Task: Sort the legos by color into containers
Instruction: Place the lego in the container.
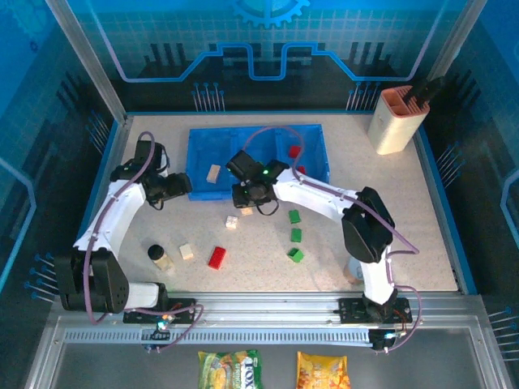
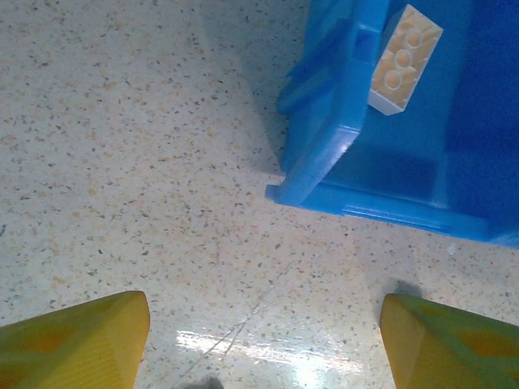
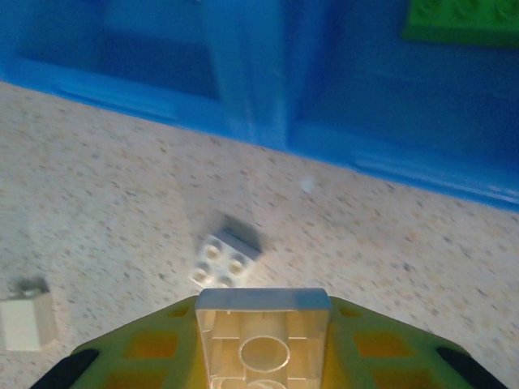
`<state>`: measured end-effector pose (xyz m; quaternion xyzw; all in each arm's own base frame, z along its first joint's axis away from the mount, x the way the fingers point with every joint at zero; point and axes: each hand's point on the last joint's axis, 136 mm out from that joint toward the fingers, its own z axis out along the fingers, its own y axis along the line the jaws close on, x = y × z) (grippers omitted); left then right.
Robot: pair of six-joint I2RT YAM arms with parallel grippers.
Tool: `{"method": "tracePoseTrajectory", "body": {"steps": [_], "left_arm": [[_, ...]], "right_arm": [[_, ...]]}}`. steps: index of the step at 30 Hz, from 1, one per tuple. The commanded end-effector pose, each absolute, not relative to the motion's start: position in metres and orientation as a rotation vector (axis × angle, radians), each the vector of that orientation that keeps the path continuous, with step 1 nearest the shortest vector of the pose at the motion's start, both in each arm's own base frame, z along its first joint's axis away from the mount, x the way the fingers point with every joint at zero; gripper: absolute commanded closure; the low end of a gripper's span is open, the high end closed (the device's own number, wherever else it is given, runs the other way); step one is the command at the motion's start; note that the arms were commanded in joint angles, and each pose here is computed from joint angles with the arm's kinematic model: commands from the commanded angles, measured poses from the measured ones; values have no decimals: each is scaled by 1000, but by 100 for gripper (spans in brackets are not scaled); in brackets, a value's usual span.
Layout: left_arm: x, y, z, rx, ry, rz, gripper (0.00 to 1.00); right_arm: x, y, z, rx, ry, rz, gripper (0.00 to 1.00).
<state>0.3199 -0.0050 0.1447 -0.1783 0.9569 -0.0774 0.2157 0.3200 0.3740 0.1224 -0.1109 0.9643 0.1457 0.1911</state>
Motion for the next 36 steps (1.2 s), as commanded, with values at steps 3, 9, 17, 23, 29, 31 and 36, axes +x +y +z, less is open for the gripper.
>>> {"method": "tracePoseTrajectory", "body": {"steps": [3,9,17,23,29,31,36], "left_arm": [[323,-2,156,-468,2585,-242,24],[321,0,161,-476,2560,-243,24],[321,-2,162,-479,2556,-262,24],[320,-1,164,-479,2542,-252,24],[320,-1,165,-476,2541,-252,24],[320,-1,166,-476,2535,-251,24],[320,-1,166,-476,2534,-249,24]], "right_arm": [[338,404,139,-255,2579,426,69],[361,426,154,-158,2423,406,71],[396,450,164,-85,2253,324,71],[419,459,156,-60,2172,201,71],[434,460,144,-41,2128,105,72],[437,459,137,-33,2134,96,72],[442,459,115,-30,2155,62,72]]}}
